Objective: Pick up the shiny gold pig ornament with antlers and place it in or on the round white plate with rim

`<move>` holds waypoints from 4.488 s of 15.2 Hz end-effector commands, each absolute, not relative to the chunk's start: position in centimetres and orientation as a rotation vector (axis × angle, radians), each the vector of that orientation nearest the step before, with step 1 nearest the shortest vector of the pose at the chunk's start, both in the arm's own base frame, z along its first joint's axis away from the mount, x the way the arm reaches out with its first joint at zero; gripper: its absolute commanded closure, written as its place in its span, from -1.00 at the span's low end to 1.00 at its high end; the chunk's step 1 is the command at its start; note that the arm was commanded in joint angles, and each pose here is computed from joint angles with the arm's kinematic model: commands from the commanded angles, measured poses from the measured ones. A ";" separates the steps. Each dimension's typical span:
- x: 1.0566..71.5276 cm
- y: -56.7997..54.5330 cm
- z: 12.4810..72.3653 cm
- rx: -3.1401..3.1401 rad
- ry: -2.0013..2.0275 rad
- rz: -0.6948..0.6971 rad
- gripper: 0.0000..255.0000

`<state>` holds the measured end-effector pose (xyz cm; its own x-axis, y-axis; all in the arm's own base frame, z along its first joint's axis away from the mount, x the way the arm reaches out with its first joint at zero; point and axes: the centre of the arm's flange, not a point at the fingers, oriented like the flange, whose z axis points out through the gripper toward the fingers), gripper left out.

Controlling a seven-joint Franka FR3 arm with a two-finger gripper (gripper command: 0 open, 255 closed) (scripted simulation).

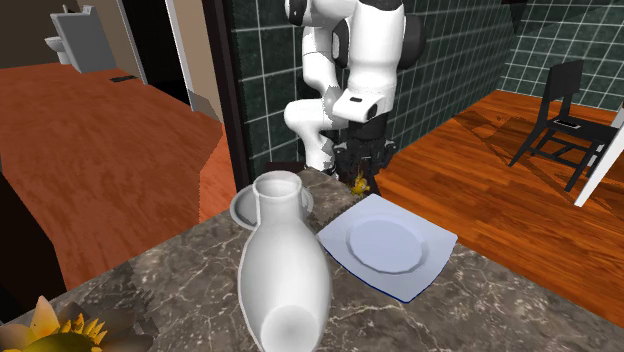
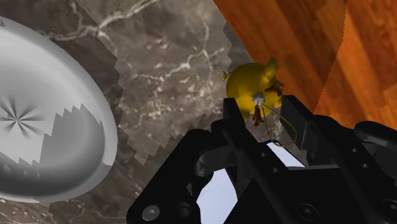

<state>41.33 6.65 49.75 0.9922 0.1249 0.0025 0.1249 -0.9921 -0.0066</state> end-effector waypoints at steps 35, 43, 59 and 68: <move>46.5 -12.9 57.4 -3.130 -0.194 0.004 1.00; 46.5 -12.9 53.2 -3.130 -0.194 0.004 1.00; 46.5 -12.9 51.6 -3.130 -0.194 0.004 -1.00; 46.5 -13.0 56.6 -3.130 -0.194 0.004 -1.00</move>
<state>46.54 -12.96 56.57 0.9924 0.1233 -0.0018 0.1233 -0.9924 -0.0054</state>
